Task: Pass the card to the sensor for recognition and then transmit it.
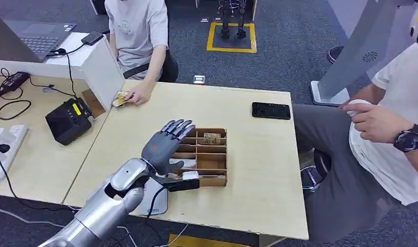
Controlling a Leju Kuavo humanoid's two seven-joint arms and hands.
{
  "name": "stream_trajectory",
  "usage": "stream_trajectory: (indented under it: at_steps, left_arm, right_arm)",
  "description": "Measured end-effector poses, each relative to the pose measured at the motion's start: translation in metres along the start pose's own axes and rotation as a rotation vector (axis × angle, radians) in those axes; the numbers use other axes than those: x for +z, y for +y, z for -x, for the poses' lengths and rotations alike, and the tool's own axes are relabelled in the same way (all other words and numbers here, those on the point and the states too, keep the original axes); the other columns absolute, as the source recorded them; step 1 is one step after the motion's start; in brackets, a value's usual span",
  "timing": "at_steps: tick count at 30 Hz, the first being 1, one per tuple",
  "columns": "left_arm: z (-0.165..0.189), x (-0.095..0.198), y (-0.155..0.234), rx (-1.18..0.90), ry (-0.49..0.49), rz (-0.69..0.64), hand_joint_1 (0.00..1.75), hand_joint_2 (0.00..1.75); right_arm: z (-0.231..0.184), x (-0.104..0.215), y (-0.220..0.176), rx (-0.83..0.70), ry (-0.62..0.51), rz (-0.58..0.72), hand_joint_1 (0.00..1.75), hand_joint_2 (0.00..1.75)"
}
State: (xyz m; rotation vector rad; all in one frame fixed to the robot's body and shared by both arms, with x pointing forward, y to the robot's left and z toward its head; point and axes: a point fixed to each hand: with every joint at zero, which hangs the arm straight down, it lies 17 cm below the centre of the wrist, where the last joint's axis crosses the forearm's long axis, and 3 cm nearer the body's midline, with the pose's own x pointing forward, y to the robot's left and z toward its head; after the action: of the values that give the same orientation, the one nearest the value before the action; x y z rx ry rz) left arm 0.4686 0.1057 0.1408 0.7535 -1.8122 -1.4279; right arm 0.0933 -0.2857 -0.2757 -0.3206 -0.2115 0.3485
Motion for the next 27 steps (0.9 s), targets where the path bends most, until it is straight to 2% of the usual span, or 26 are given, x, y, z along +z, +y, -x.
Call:
stream_trajectory:
  at_steps: [27]
  left_arm:
    - [-0.0039,-0.0028,-0.0033,-0.005,0.005,-0.006,0.00,1.75]
  right_arm:
    - [-0.0004,0.0000,-0.0001,-0.001,-0.003,0.000,0.00,0.00]
